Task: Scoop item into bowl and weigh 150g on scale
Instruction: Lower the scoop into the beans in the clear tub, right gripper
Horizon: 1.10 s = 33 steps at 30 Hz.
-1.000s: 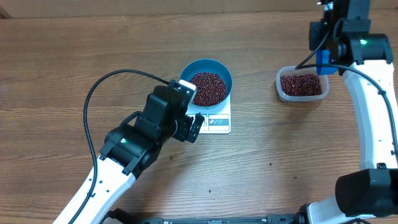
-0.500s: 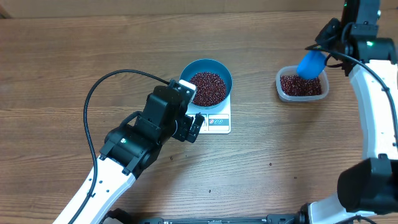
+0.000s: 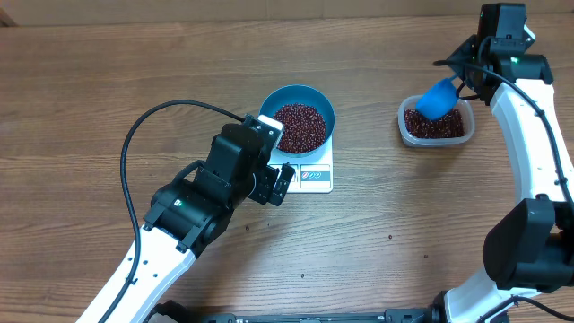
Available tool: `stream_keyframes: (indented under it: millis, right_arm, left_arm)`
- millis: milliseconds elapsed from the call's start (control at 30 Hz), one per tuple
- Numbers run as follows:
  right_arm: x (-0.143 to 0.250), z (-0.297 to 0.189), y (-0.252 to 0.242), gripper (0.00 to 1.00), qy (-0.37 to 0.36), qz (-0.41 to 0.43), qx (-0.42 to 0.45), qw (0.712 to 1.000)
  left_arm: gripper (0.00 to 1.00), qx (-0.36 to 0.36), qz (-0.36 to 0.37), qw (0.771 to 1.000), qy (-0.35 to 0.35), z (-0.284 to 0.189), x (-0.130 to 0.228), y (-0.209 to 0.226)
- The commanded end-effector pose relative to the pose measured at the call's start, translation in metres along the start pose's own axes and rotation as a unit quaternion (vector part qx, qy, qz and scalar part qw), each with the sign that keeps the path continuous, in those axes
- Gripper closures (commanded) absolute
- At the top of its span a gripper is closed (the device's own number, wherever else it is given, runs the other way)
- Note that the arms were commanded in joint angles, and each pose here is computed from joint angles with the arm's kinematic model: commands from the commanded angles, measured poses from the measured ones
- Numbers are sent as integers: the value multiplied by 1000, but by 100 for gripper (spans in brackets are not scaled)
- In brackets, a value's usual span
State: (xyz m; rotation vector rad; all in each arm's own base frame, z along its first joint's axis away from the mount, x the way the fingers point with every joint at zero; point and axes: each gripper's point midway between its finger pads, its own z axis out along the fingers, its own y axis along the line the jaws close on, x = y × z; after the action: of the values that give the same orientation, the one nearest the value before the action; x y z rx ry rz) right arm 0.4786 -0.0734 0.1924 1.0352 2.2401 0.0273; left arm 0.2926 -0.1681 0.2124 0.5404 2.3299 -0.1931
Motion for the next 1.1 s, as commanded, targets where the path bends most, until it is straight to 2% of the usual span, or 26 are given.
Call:
stream_keyframes:
  millis: [0, 800, 900, 1067]
  right_arm:
    - [-4, -2, -11, 96, -18, 1, 32, 999]
    - [-8, 3, -22, 96, -33, -3, 65, 997]
    - [-6, 3, -21, 85, -30, -3, 63, 998]
    - [-5, 4, -20, 79, -27, -3, 60, 998]
  left_arm:
    - [0, -5, -3, 1000, 3, 3, 2, 1]
    - [1, -5, -3, 1000, 3, 3, 2, 1]
    - [0, -5, -3, 1000, 3, 3, 2, 1]
    - [0, -5, -3, 1000, 3, 3, 2, 1]
